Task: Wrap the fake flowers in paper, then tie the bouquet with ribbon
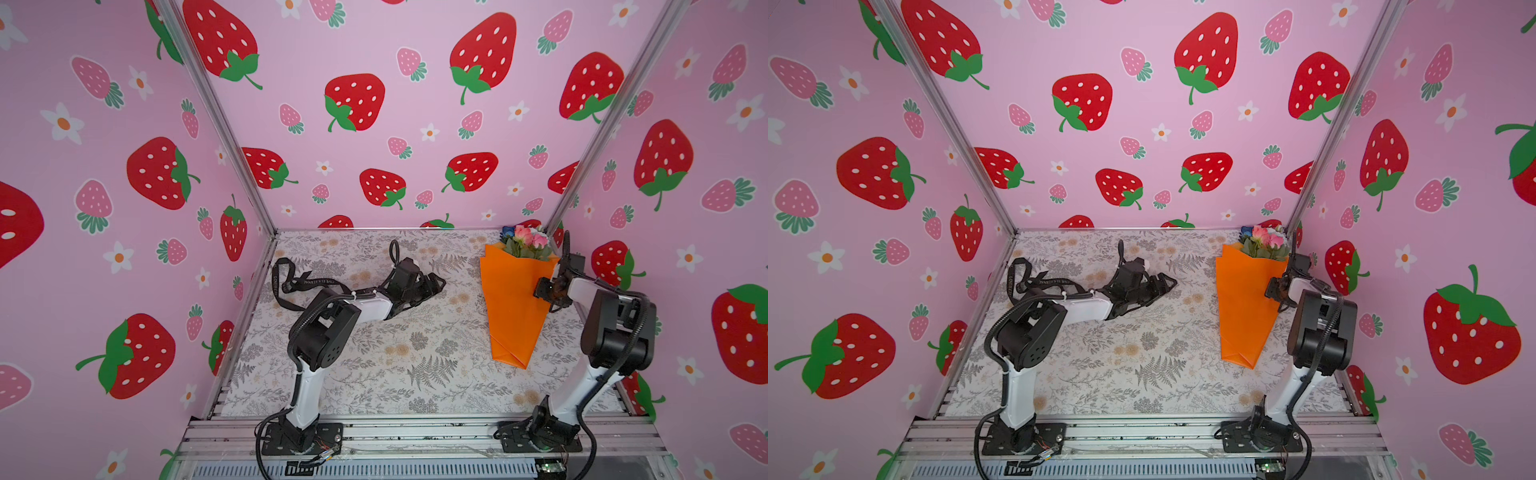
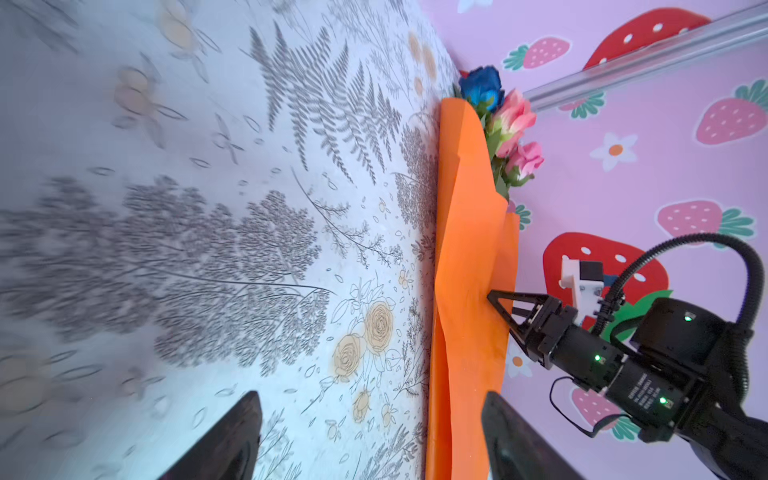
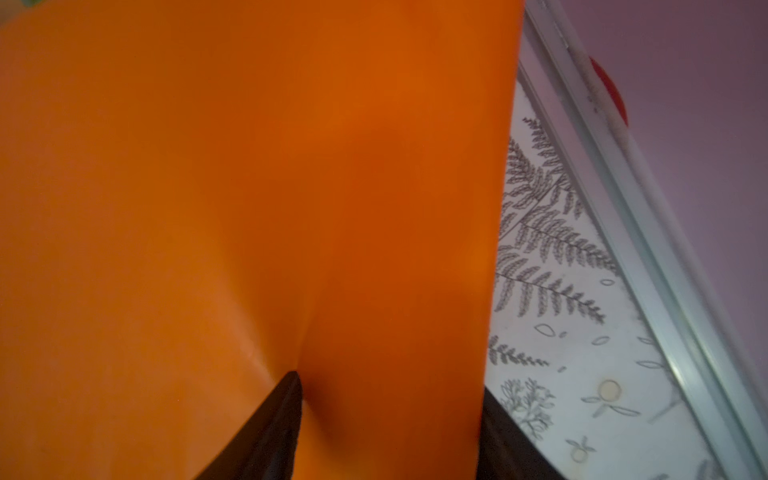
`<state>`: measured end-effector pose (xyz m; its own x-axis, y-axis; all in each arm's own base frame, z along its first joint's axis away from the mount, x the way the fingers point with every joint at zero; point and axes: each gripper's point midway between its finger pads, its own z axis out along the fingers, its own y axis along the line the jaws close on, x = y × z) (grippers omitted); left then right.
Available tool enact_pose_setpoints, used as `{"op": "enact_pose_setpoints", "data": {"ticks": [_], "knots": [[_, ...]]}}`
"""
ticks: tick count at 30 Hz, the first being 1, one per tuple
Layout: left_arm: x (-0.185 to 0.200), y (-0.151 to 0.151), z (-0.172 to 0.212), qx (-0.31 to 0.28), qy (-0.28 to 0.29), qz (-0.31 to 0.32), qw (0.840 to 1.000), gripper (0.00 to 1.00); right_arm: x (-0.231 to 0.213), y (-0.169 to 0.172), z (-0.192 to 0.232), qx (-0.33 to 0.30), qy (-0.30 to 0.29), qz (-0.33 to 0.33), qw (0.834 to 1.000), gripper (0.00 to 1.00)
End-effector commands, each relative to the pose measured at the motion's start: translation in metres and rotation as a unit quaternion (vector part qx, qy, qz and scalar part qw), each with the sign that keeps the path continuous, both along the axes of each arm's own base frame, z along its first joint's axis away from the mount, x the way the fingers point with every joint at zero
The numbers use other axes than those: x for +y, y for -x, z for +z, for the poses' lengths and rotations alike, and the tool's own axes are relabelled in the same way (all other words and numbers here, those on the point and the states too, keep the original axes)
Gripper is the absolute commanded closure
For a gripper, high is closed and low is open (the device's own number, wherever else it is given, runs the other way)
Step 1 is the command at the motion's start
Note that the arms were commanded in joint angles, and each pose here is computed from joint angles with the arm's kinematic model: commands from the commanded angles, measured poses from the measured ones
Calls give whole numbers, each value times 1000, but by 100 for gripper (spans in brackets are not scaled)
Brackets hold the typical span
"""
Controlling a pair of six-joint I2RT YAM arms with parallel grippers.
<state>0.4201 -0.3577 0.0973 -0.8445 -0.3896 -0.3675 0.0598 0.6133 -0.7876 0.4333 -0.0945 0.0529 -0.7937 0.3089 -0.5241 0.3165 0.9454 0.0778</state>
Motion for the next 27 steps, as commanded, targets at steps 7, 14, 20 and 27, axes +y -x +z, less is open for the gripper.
{"op": "enact_pose_setpoints", "data": {"ticks": [7, 14, 20, 27], "knots": [[97, 34, 8, -26, -189, 51, 980, 5, 35, 36, 79, -77, -3, 20, 997, 20], [200, 52, 8, 13, -274, 122, 954, 8, 114, 62, 111, -121, 25, 94, 988, 0], [270, 53, 0, 44, -325, 160, 931, 15, 169, 80, 112, -147, -13, 148, 978, 0], [294, 37, -21, 82, -366, 114, 920, 24, 184, 84, 116, -156, -24, 165, 974, 0]]}}
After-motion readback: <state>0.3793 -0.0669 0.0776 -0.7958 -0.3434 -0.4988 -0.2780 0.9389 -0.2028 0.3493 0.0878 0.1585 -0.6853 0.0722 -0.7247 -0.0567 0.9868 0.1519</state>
